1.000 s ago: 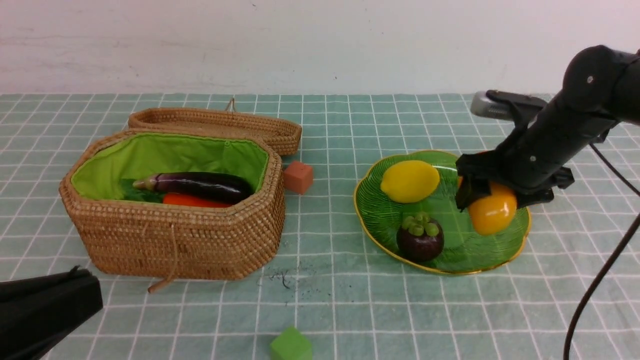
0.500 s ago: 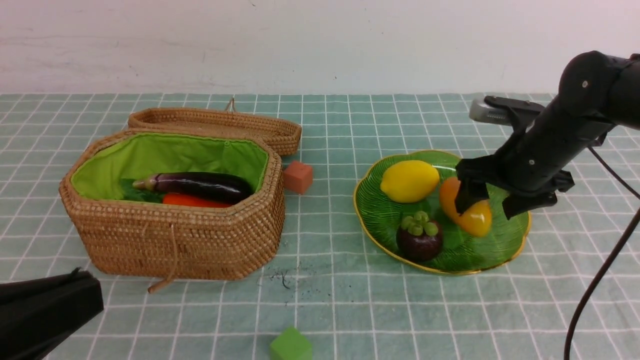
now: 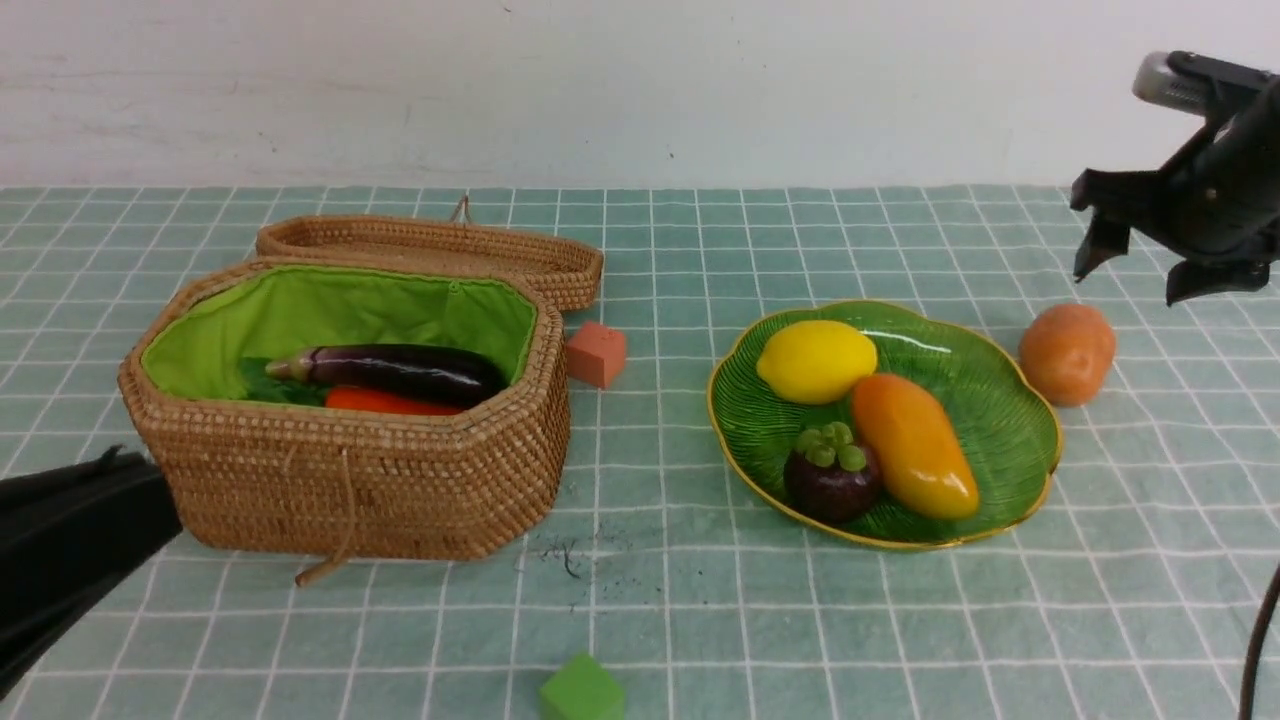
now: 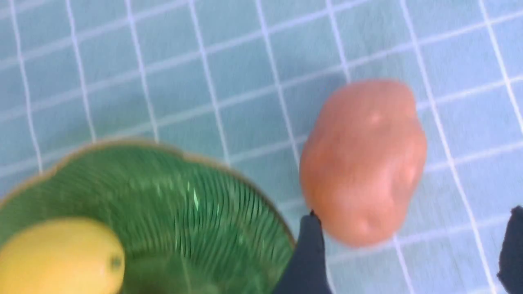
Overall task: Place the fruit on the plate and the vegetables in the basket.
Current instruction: Use the right arm to grab a potato and put it into the left basket
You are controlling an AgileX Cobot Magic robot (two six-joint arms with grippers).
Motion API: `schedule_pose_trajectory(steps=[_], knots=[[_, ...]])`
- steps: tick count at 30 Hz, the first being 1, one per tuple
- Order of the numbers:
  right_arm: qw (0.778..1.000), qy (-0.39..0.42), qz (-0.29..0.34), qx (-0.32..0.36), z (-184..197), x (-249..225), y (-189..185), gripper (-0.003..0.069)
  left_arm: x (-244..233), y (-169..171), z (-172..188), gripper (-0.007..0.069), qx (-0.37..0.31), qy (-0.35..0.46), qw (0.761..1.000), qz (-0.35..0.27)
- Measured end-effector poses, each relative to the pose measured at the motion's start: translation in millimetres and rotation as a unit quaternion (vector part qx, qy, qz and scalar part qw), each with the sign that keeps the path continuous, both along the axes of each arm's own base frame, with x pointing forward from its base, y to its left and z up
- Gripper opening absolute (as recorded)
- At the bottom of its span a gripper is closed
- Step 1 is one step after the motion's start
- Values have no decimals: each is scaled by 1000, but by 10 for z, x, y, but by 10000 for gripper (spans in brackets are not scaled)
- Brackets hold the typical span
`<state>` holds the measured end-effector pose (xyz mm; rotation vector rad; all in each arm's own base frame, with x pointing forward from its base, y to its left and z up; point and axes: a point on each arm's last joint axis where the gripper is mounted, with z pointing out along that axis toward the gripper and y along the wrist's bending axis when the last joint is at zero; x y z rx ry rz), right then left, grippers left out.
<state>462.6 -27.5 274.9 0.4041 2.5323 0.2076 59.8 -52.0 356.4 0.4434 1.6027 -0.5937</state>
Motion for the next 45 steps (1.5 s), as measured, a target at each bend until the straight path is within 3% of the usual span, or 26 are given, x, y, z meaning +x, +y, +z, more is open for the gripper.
schedule_pose_trajectory(steps=[12,21,28,33,39,43,45], knots=[[998,51,-35,32,-865,575,-121,631,-25,-27,-35,-7,10,17,1000,-20],[996,72,-34,40,-1062,614,-115,588,-25,-27,-35,-7,11,17,1000,-20],[995,90,31,34,-1026,603,-69,586,-25,-27,-35,-5,11,16,1000,-20],[990,114,74,44,-730,570,-21,586,-25,-27,-36,-2,12,16,1000,-20],[990,21,134,26,182,402,320,585,-15,-11,-54,-2,29,15,999,-11],[963,-53,262,27,838,49,1196,585,14,38,-96,-2,43,34,998,20],[942,-73,325,36,947,-92,1588,585,25,58,-111,-2,50,40,997,32]])
